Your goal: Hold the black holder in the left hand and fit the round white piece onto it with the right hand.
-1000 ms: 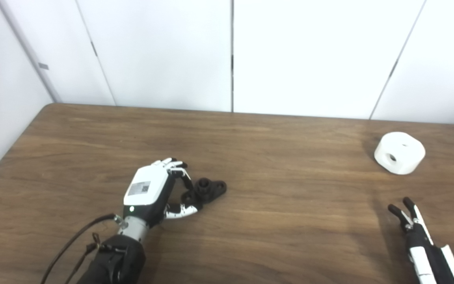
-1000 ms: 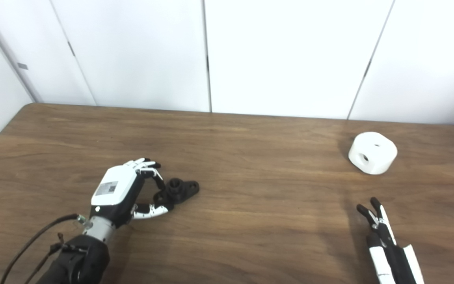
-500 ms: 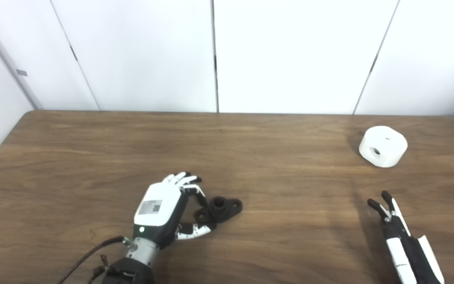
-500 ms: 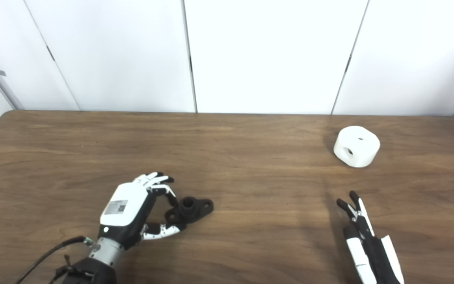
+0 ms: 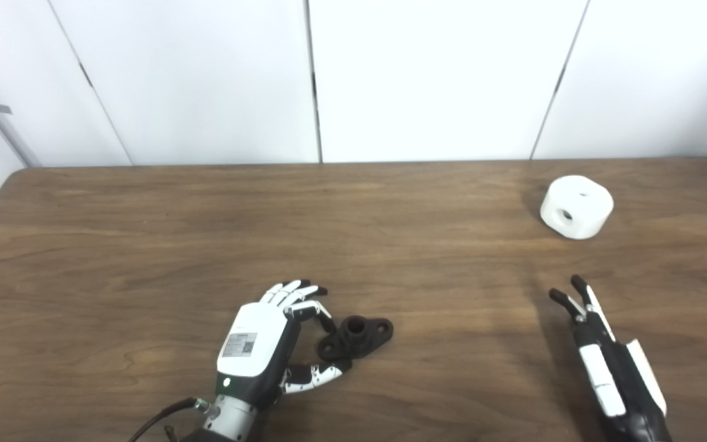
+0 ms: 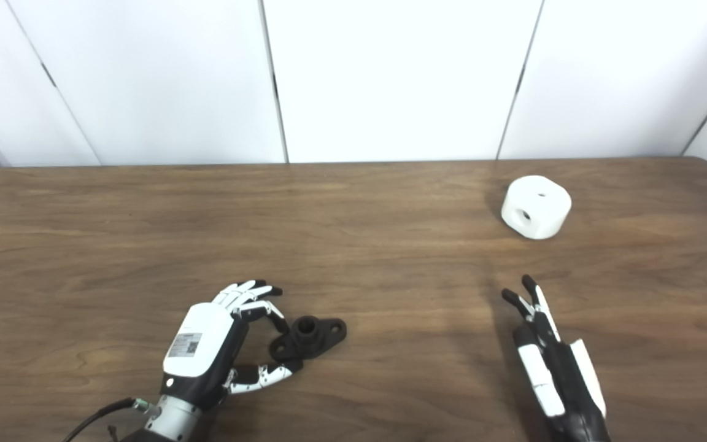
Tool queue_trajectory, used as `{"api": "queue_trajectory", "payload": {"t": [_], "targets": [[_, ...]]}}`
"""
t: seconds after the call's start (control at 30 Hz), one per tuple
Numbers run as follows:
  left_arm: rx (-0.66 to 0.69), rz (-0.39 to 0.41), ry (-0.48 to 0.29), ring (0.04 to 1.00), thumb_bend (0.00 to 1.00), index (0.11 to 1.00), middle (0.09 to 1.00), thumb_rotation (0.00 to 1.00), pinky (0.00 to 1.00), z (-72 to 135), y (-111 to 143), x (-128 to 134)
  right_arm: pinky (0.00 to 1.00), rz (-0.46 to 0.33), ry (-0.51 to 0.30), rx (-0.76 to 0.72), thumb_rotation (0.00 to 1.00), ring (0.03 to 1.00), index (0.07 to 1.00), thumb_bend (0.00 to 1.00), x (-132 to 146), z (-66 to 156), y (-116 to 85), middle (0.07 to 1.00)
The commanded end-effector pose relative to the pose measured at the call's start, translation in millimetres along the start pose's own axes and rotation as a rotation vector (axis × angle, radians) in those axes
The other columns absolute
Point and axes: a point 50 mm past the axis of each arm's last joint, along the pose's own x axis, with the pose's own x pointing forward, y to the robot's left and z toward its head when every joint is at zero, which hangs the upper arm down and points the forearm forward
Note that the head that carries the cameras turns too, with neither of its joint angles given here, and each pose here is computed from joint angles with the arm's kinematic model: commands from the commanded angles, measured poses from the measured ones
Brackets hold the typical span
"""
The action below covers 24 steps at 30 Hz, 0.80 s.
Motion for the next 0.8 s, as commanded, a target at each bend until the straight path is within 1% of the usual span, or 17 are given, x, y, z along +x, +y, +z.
{"api": "queue_trajectory", "payload": {"t": [0.0, 0.13, 0.4, 0.43, 0.53, 0.63, 0.73, 0.77], "targets": [[0.000, -0.070, -0.035, 0.882, 0.52, 0.488, 0.814, 0.04, 0.91, 7.9, -14.5, -8.6, 1.00, 0.028, 0.025, 0.008, 1.00, 0.981, 1.000, 0.57, -4.9, 0.1, 5.2, 0.915], [0.009, -0.078, -0.045, 0.882, 0.52, 0.488, 0.815, 0.05, 0.91, 10.8, -15.8, -10.2, 1.00, 0.030, 0.033, 0.004, 1.00, 0.985, 1.000, 0.59, -5.2, 1.5, 4.5, 0.923], [-0.013, -0.078, -0.055, 0.882, 0.52, 0.488, 0.812, 0.04, 0.90, 14.0, -17.0, -13.7, 1.00, 0.003, 0.018, 0.037, 1.00, 0.987, 1.000, 0.55, -5.2, 6.0, 0.8, 0.916], [-0.013, -0.077, -0.057, 0.880, 0.52, 0.488, 0.812, 0.04, 0.90, 14.1, -17.1, -13.7, 1.00, 0.000, 0.014, 0.037, 1.00, 0.991, 1.000, 0.54, -4.9, 9.1, -2.1, 0.918], [-0.007, -0.086, -0.061, 0.875, 0.52, 0.488, 0.808, 0.05, 0.89, 13.9, -18.2, -13.3, 1.00, -0.021, -0.010, 0.021, 1.00, 1.000, 1.000, 0.58, -1.6, 18.5, -13.5, 0.934], [-0.014, -0.096, -0.054, 0.875, 0.52, 0.488, 0.809, 0.05, 0.89, 13.0, -19.4, -13.4, 1.00, -0.057, -0.047, -0.020, 1.00, 1.000, 1.000, 0.58, 4.8, 27.6, -26.5, 0.950], [-0.023, -0.100, -0.048, 0.877, 0.52, 0.488, 0.808, 0.04, 0.90, 10.9, -20.3, -13.6, 1.00, -0.083, -0.076, -0.045, 0.98, 0.993, 1.000, 0.53, 12.9, 39.4, -38.0, 0.962], [-0.027, -0.101, -0.047, 0.877, 0.52, 0.488, 0.809, 0.04, 0.89, 10.2, -20.3, -13.6, 1.00, -0.088, -0.085, -0.056, 0.97, 0.996, 1.000, 0.53, 15.6, 43.5, -41.7, 0.971]]}}
